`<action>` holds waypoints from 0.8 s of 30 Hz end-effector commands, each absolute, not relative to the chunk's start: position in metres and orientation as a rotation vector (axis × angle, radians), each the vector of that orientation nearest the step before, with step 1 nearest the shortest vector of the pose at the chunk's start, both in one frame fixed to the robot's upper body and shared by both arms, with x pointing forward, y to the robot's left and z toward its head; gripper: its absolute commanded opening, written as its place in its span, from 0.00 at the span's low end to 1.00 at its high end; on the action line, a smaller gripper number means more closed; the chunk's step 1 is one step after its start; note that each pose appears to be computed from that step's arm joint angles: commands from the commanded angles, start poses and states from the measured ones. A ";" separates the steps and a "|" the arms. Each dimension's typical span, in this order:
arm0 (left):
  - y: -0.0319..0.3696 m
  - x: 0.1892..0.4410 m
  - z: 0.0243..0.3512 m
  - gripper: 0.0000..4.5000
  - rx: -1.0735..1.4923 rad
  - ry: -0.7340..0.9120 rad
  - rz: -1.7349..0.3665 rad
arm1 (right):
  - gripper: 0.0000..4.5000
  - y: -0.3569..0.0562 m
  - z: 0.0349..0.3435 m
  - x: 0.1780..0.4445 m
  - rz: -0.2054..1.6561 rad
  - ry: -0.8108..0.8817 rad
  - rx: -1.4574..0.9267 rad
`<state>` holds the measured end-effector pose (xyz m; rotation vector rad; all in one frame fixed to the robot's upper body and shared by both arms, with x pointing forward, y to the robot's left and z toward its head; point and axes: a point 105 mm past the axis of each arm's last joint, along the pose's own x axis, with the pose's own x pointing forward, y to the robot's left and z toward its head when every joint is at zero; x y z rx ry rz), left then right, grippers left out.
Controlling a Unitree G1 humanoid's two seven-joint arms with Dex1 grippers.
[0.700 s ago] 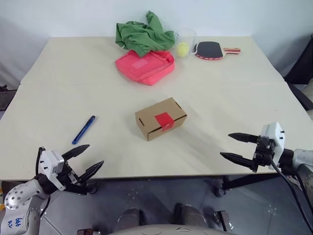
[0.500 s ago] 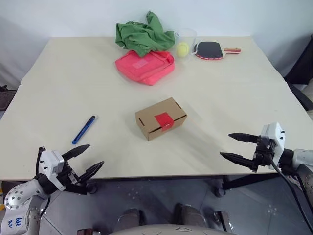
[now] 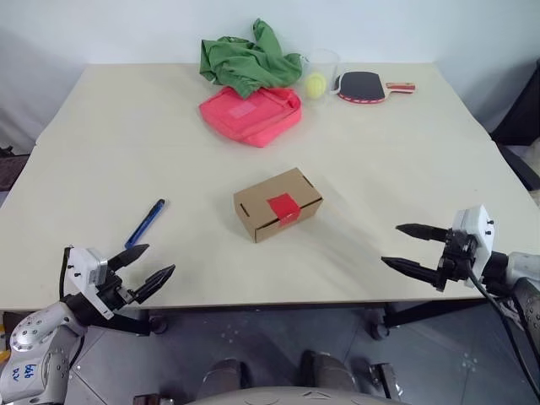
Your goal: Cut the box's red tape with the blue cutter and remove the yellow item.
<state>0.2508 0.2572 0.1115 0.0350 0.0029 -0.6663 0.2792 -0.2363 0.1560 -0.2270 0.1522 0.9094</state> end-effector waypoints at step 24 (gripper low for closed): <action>0.234 0.287 0.143 0.20 0.096 -0.090 -0.768 | 0.18 -0.222 0.179 0.307 0.837 0.051 -0.296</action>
